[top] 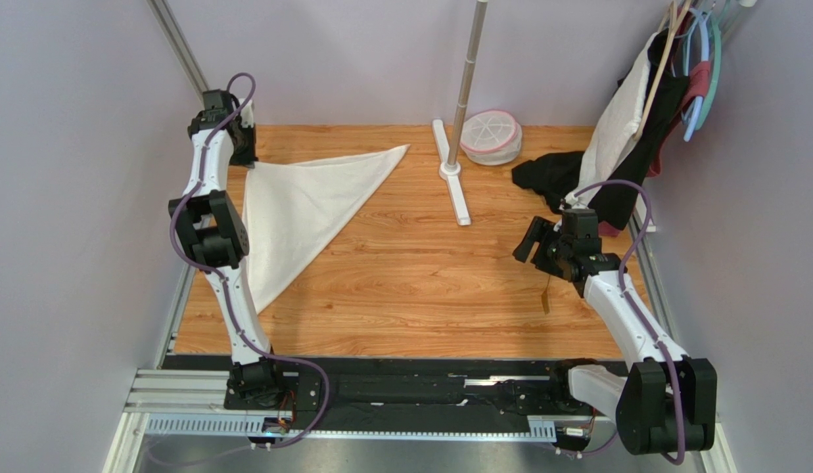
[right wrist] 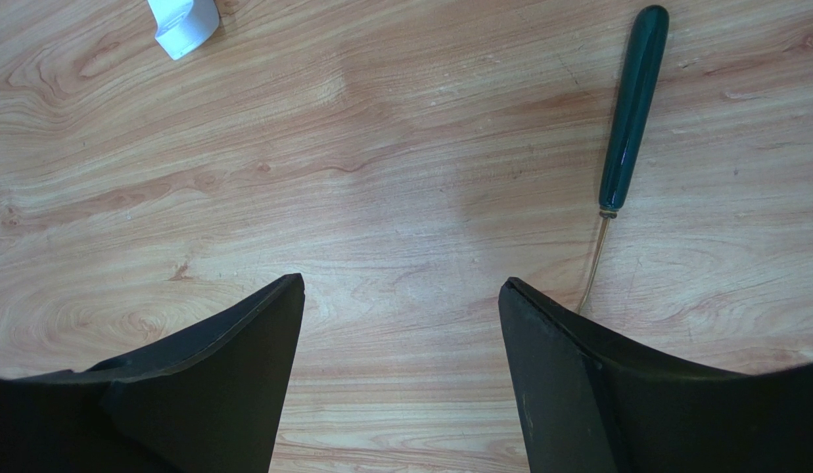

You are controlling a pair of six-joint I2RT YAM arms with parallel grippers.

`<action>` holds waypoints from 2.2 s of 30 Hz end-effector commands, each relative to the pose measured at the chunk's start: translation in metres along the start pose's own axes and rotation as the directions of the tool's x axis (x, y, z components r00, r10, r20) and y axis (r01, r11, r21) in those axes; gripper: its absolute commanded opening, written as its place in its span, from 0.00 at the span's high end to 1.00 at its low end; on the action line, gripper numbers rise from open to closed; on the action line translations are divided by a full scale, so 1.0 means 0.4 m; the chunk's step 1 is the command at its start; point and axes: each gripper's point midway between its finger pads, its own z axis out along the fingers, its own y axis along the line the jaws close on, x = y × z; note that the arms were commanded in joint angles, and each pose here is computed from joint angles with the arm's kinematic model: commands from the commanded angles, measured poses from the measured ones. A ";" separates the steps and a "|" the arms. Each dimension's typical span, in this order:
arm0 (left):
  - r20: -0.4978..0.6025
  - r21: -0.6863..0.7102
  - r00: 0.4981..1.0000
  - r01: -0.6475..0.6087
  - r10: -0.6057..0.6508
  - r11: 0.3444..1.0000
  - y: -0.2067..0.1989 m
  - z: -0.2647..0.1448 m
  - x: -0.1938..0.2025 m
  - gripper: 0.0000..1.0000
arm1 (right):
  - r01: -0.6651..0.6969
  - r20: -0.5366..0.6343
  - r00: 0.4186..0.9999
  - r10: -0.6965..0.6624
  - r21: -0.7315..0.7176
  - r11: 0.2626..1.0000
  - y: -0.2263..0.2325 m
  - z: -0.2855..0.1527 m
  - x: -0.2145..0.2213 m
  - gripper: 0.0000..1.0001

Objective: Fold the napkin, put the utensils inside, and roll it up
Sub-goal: Fold the napkin

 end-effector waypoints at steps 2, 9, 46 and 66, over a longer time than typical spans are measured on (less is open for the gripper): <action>0.174 -0.036 0.985 0.008 -0.002 0.999 0.032 -0.116 -0.133 1.00 | 0.009 0.042 0.999 -0.008 -0.024 1.000 0.015 0.005 -0.035 0.24; 0.174 -0.048 0.985 0.012 -0.004 0.999 0.043 -0.099 -0.138 1.00 | 0.009 0.036 0.999 -0.009 -0.019 1.000 0.013 0.009 -0.032 0.23; 0.222 0.186 0.938 0.228 -0.267 0.956 -0.340 -0.097 0.027 0.01 | 0.079 0.007 0.997 -0.081 -0.324 0.943 0.335 0.006 0.027 0.25; -0.024 0.275 0.945 0.319 -0.325 0.907 -0.535 -0.083 0.374 0.01 | 0.120 -0.106 0.977 -0.183 -0.436 0.892 0.559 0.076 0.140 0.26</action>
